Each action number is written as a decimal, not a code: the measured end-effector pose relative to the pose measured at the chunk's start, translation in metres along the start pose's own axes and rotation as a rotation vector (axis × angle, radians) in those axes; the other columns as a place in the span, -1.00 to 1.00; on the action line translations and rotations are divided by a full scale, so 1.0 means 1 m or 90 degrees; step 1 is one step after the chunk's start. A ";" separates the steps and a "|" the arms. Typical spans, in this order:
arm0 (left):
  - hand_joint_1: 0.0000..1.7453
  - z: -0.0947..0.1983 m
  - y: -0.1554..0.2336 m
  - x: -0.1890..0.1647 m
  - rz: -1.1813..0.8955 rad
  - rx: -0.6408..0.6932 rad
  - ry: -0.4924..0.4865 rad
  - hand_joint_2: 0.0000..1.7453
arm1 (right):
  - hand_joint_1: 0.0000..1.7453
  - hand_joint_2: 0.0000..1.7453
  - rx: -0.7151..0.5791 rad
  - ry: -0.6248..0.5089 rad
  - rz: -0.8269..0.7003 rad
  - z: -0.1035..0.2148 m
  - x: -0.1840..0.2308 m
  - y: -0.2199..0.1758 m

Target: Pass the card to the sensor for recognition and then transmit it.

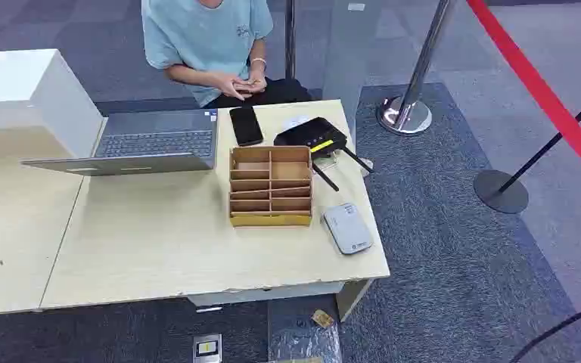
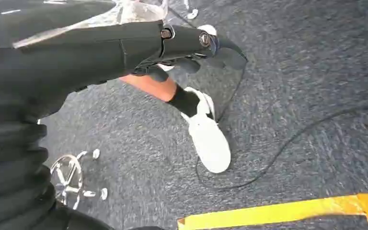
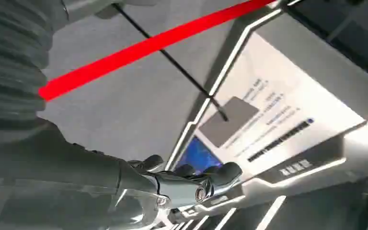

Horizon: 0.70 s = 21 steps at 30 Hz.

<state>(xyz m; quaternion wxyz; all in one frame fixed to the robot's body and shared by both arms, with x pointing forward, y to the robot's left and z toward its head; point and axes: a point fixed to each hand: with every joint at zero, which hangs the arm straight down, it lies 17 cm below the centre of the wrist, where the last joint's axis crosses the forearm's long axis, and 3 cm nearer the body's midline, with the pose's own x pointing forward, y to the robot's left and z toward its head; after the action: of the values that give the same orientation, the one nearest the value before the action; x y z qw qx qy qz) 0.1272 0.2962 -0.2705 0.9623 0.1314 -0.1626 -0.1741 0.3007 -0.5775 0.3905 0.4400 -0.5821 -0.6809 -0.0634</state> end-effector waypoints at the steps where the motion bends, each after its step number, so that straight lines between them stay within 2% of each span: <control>1: -1.00 0.000 0.000 0.003 -0.004 0.000 -0.006 1.00 | -1.00 1.00 -0.001 -0.016 -0.010 -0.006 0.014 0.004; 7: -1.00 0.000 -0.002 0.014 -0.038 -0.011 -0.035 1.00 | -1.00 1.00 0.057 -0.103 -0.084 -0.026 0.097 0.057; 10: -1.00 0.000 -0.002 0.016 -0.044 -0.011 -0.041 1.00 | -1.00 1.00 0.089 -0.138 -0.104 -0.024 0.129 0.083; 15: -1.00 0.000 -0.003 0.015 -0.050 -0.012 -0.043 1.00 | -1.00 1.00 0.134 -0.170 -0.111 -0.015 0.155 0.112; 21: -1.00 0.000 -0.003 0.014 -0.058 -0.014 -0.045 1.00 | -1.00 1.00 0.168 -0.185 -0.107 -0.005 0.164 0.131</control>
<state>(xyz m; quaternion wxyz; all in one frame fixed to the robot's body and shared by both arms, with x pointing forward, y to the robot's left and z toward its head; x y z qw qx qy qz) 0.1388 0.2879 -0.2675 0.9484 0.1221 -0.1881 -0.2240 0.4249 -0.4191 0.4480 0.4026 -0.4638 -0.7857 0.0747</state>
